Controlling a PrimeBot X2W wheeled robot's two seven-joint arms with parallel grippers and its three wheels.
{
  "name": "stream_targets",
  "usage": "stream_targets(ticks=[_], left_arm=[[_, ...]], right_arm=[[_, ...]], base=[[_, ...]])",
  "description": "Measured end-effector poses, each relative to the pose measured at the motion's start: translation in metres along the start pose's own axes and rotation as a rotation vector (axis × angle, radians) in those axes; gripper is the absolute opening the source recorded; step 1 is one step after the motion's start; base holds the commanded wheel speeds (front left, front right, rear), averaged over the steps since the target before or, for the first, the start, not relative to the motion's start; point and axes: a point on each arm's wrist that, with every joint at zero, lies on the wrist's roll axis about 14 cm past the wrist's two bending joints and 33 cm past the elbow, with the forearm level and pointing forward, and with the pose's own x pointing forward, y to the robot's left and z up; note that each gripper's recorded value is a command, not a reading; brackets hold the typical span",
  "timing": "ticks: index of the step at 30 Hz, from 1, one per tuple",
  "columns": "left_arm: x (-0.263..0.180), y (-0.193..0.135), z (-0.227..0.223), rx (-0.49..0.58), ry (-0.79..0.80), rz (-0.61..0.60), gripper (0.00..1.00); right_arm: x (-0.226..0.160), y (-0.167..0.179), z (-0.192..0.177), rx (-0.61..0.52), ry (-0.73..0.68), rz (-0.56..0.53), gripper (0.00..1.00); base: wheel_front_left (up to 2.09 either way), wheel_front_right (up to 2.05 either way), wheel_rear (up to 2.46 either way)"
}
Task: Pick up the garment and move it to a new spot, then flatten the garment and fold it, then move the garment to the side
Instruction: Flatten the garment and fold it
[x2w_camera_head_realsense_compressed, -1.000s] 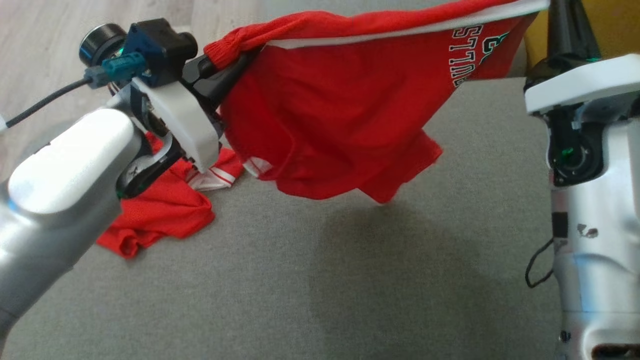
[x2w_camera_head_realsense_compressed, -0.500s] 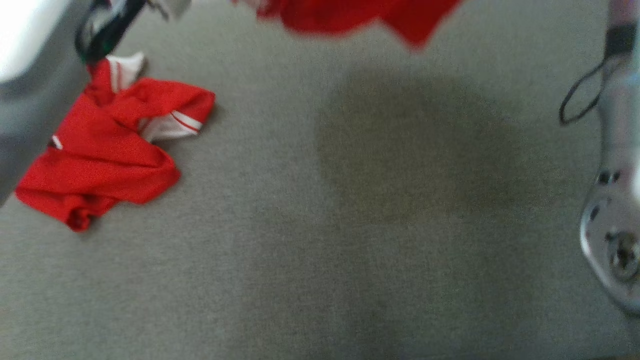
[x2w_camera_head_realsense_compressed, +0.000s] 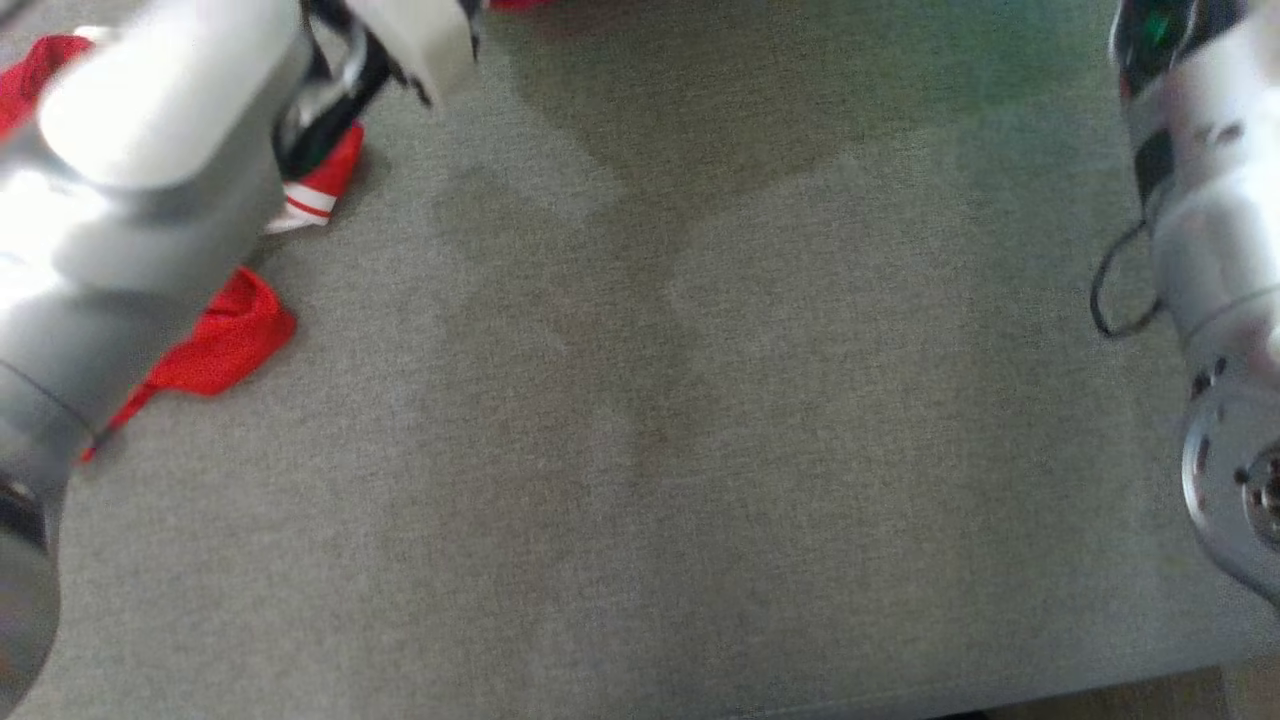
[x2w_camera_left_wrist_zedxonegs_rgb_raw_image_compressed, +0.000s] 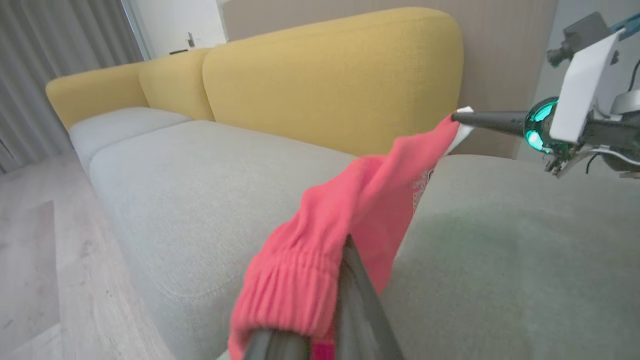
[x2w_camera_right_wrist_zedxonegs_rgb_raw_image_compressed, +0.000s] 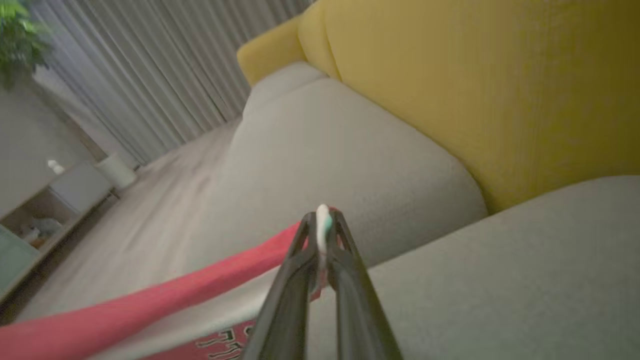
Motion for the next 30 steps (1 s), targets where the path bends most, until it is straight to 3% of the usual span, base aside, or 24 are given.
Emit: stream_targets(ticks=[4,10,20,30], left_arm=[[-0.006,-0.017,-0.017,-0.059,0.023,-0.027,0.00],[-0.025,-0.059,-0.041,-0.112,0.112,-0.103,0.00],[-0.062,-0.119,-0.056,-0.136,0.199,-0.193,0.00],[-0.091,-0.175,-0.063,-0.203,0.195,-0.214,0.00]], right_arm=[[-0.017,-0.023,-0.046,-0.069,0.195,-0.037,0.00],[-0.047,-0.051,-0.075,-0.155,0.362,-0.075,0.00],[-0.101,-0.082,-0.083,-0.214,0.450,-0.117,0.00],[-0.154,-0.104,-0.086,-0.152,0.497,-0.146,0.00]], base=[[0.00,0.00,0.00],[0.00,0.00,0.00],[0.00,0.00,0.00],[0.00,0.00,0.00]])
